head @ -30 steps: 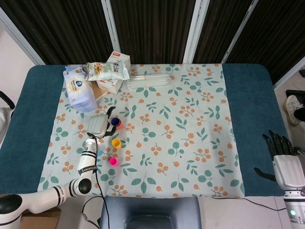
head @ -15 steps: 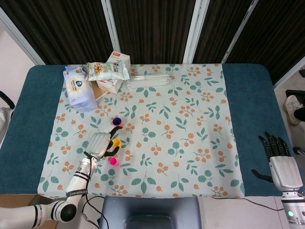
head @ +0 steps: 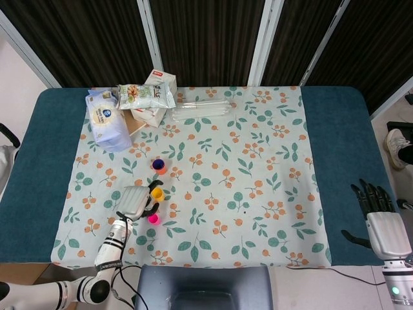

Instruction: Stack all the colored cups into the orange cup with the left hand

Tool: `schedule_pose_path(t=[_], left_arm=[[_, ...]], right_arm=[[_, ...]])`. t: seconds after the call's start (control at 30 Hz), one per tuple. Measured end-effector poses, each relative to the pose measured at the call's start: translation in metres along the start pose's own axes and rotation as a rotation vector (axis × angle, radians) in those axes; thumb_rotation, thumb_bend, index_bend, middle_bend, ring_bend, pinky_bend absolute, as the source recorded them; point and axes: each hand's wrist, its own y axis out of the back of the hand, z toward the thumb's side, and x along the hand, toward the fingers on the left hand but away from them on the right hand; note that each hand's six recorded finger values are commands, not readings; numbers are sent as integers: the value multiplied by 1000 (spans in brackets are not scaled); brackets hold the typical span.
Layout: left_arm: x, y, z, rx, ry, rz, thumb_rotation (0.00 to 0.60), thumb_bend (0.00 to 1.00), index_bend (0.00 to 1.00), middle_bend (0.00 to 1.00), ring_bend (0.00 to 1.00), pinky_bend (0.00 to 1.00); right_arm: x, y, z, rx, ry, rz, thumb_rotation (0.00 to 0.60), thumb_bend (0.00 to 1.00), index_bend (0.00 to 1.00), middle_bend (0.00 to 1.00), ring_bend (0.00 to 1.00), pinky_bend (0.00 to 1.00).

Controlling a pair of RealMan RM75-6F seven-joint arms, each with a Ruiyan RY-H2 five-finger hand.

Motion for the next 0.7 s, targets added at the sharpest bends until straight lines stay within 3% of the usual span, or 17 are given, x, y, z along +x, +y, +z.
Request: schedule_pose_path(t=[0.7], left_arm=[[14,-6,-7,-23,23,5,600,349,457,1000,1000,1000]], right_arm=[[0,-1,0,0,-2,8,600,175,0,0,0,0]])
